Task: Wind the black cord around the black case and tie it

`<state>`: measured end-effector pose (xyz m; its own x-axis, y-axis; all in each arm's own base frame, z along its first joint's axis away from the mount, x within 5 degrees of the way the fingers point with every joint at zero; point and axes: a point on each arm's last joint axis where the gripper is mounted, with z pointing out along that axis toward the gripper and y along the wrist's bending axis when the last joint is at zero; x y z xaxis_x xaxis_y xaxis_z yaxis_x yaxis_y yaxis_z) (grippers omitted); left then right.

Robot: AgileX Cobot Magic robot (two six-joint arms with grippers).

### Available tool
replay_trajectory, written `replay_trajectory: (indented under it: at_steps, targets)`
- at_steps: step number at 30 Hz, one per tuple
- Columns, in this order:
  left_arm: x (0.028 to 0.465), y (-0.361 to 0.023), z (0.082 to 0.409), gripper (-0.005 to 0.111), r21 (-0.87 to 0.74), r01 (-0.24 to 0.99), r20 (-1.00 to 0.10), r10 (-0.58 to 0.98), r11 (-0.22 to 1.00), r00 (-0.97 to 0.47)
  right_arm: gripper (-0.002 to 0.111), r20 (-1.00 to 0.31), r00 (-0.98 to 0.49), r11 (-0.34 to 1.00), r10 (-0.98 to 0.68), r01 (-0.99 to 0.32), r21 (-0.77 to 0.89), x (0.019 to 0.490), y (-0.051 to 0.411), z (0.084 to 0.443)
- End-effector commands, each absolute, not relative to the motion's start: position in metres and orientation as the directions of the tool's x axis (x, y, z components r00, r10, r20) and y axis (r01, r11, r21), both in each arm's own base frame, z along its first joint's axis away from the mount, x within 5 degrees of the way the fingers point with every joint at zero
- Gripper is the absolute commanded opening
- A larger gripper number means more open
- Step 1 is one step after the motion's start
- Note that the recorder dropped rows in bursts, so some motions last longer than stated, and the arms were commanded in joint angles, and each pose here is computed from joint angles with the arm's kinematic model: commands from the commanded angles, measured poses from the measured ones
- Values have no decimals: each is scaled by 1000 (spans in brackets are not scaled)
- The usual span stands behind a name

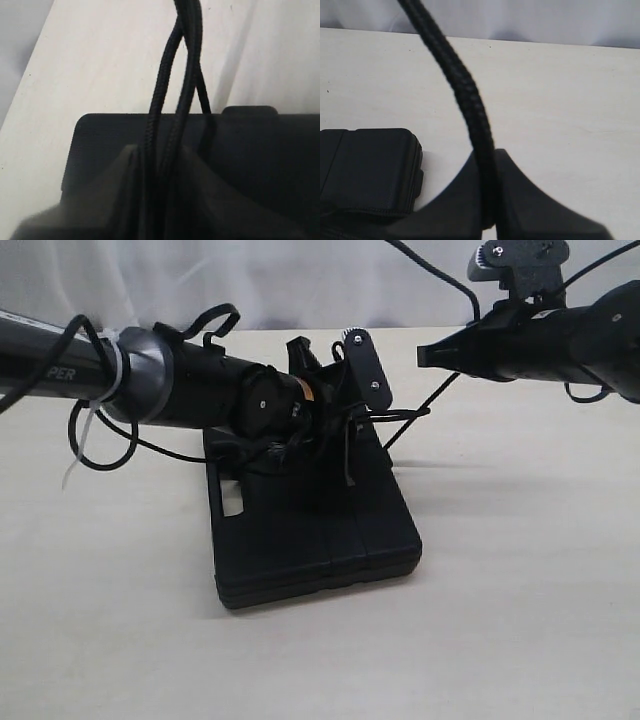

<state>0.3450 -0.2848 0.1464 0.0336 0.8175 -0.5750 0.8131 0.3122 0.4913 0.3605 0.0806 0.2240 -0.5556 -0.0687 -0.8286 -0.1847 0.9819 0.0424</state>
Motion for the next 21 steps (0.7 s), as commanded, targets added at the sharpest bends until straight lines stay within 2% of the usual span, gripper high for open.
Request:
replay_trajectory:
  at_steps: [1,6,12,16,21]
  targets:
    - [346,-280,143,0,508,822,-528,847,256,63,4,-842,-539,987,-35,-150,55,362,76,227]
    - [354,-262,138,0,475,845,-485,874,248,16,4,-850,-526,984,-23,-164,75,356,76,242]
    - [355,-244,130,0,448,884,-355,934,134,38,4,-880,-475,977,-17,-194,86,341,76,274]
    - [354,-243,131,0,436,890,-348,937,131,32,4,-880,-474,977,-43,-203,61,343,76,271]
    - [350,-240,130,0,416,905,-299,953,87,46,4,-863,-504,988,-42,-149,39,357,64,248]
